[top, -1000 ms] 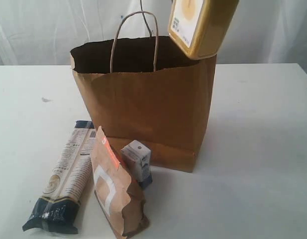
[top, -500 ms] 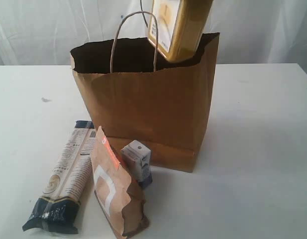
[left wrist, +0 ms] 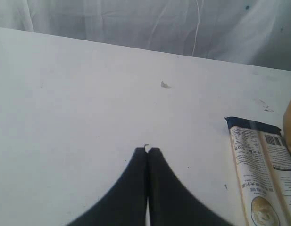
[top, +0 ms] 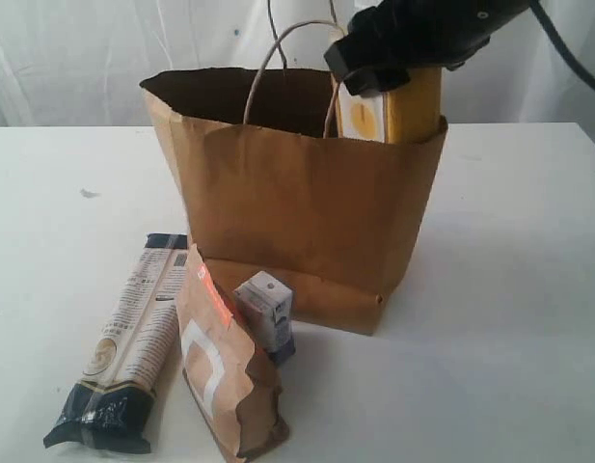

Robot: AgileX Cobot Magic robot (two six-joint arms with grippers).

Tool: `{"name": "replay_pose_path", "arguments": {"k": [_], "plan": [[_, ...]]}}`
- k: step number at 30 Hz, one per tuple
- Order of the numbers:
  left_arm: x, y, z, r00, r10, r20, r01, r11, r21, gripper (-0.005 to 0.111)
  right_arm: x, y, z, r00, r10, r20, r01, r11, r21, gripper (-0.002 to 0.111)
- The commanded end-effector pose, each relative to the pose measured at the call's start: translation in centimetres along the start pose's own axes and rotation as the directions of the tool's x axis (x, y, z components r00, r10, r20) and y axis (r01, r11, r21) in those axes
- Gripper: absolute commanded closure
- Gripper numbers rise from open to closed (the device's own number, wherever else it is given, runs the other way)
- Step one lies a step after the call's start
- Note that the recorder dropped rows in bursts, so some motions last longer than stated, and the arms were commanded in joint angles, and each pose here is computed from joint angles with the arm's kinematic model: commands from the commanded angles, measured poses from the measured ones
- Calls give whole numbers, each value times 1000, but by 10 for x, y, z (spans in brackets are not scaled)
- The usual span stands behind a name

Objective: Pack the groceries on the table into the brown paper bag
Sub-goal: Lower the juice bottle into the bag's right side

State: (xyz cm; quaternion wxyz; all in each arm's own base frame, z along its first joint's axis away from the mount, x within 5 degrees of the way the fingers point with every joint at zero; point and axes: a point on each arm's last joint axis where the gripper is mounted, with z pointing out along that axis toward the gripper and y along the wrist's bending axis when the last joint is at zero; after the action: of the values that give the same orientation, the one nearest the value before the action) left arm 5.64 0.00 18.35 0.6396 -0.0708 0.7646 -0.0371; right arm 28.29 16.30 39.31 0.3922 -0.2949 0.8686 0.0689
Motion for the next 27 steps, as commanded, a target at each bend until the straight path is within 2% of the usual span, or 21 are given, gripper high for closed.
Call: {"name": "replay_pose_path", "arguments": {"k": [1, 7, 13, 20, 27], "plan": [[1, 0, 0, 1000, -3, 2, 3, 1000, 7, 107, -6, -6, -13, 999, -4, 50, 1, 999, 53, 108], [1, 0, 0, 1000, -3, 2, 3, 1000, 7, 107, -4, -8, -14, 999, 11, 31, -13, 997, 77, 108], [1, 0, 0, 1000, -3, 2, 3, 1000, 7, 107, 0, -18, -19, 1000, 13, -5, -12, 983, 185, 108], [1, 0, 0, 1000, -3, 2, 3, 1000, 7, 107, -6, -9, -19, 997, 45, 62, -51, 995, 89, 108], [1, 0, 0, 1000, -3, 2, 3, 1000, 7, 107, -9, -8, 7, 997, 46, 63, -51, 996, 77, 108]]}}
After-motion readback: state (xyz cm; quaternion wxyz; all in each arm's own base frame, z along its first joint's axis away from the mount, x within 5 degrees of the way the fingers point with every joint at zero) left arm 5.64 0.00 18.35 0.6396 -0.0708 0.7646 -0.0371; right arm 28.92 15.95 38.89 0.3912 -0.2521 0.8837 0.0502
